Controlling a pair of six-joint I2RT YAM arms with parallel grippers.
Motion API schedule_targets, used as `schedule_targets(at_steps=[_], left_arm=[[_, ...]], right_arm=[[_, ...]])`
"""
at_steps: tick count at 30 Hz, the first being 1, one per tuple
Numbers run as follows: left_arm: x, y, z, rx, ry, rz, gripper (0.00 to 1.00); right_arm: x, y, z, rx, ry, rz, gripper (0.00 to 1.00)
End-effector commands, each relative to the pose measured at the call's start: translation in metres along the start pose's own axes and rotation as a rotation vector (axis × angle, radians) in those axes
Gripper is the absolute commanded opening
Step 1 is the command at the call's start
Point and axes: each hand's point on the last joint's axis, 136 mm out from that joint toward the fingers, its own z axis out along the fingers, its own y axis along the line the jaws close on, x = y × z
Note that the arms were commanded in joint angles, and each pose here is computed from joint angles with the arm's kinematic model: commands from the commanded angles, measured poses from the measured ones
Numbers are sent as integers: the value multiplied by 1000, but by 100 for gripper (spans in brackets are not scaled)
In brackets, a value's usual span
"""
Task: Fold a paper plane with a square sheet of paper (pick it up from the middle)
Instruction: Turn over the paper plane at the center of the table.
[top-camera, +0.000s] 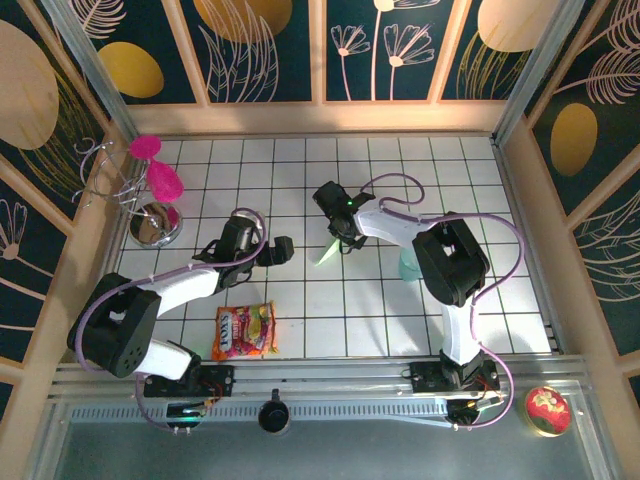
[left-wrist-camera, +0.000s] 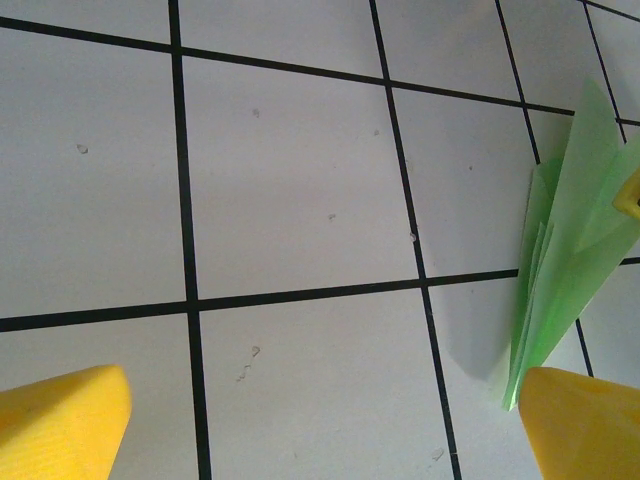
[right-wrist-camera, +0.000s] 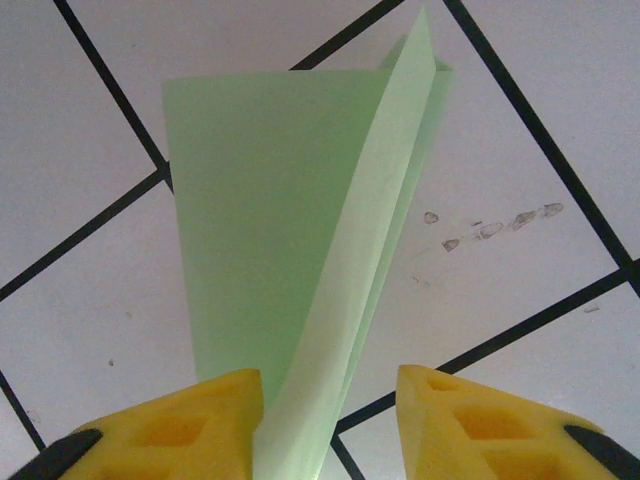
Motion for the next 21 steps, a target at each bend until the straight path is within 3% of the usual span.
schedule_targets(at_steps=[1,7,12,17,21], left_arm=[[-7,-4,-4,29,-28,16,99],[-5,-4,-3,31,-26,12,99],[-7,-4,-5,29,-36,-8,99],[-13,-7,-11,44,-66,-47,99],[-20,-11,-17,61,-94,-93,99]], right_arm=[[-2,-10,-3,41,-31,26,34],[-4,-15,-1,62,-50,46,20],[-14,-12,-6,52,-93,35,1],[-27,5,-19,-38,-140,-38,0],[-30,37,-41,-228,-148,-159,0]])
